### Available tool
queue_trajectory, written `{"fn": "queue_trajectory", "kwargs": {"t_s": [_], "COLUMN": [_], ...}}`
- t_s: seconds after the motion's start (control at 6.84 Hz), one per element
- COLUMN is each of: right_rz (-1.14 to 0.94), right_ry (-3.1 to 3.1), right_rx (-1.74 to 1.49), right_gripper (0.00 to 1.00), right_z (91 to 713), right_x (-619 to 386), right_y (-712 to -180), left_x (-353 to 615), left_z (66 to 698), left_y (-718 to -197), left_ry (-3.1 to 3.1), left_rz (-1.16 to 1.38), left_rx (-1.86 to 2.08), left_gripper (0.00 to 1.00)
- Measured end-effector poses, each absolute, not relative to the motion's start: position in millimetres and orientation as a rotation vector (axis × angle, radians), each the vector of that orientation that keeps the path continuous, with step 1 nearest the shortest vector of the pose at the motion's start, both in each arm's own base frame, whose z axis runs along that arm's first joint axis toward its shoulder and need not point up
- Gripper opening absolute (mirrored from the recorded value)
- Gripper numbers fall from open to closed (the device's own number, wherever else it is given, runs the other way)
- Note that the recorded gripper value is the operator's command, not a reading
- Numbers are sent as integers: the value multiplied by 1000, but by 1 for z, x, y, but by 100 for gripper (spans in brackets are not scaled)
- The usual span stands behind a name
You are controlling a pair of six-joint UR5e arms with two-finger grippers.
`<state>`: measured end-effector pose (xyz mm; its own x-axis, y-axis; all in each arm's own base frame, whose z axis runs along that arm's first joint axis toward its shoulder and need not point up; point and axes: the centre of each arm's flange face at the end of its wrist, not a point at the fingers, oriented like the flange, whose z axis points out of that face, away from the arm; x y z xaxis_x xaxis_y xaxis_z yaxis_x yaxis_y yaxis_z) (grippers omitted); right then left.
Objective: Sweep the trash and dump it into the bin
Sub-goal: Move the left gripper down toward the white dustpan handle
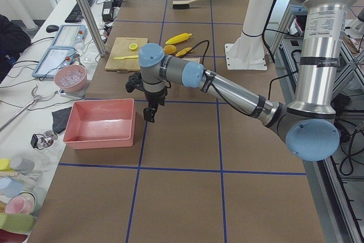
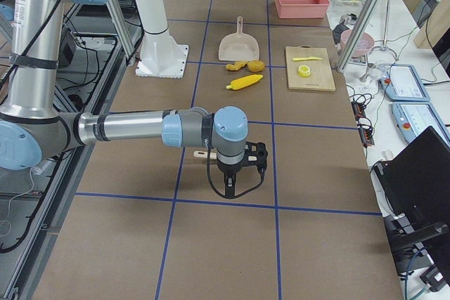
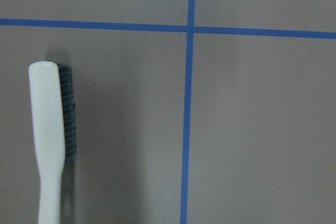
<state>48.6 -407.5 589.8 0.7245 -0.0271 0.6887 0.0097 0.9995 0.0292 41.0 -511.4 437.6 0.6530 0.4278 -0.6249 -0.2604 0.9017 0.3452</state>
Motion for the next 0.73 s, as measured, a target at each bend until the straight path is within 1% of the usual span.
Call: {"fn": "queue_trajectory", "kwargs": {"t_s": [0.15, 0.44, 0.73], "right_rz": [-22, -42, -65], "right_ry": [-763, -769, -768], "right_rx": [14, -20, -52], "right_gripper": [100, 100, 100], "right_z": [568, 541, 553], "right_x": [25, -15, -36], "right_y": [-406, -390, -362], "left_x": [87, 158, 223], "left_z": [394, 323, 293], "left_y": [-527, -535, -524], "left_ry": [777, 807, 851], "left_rz": [499, 668, 819], "left_rx": [286, 396, 486], "left_gripper": [98, 98, 98]}}
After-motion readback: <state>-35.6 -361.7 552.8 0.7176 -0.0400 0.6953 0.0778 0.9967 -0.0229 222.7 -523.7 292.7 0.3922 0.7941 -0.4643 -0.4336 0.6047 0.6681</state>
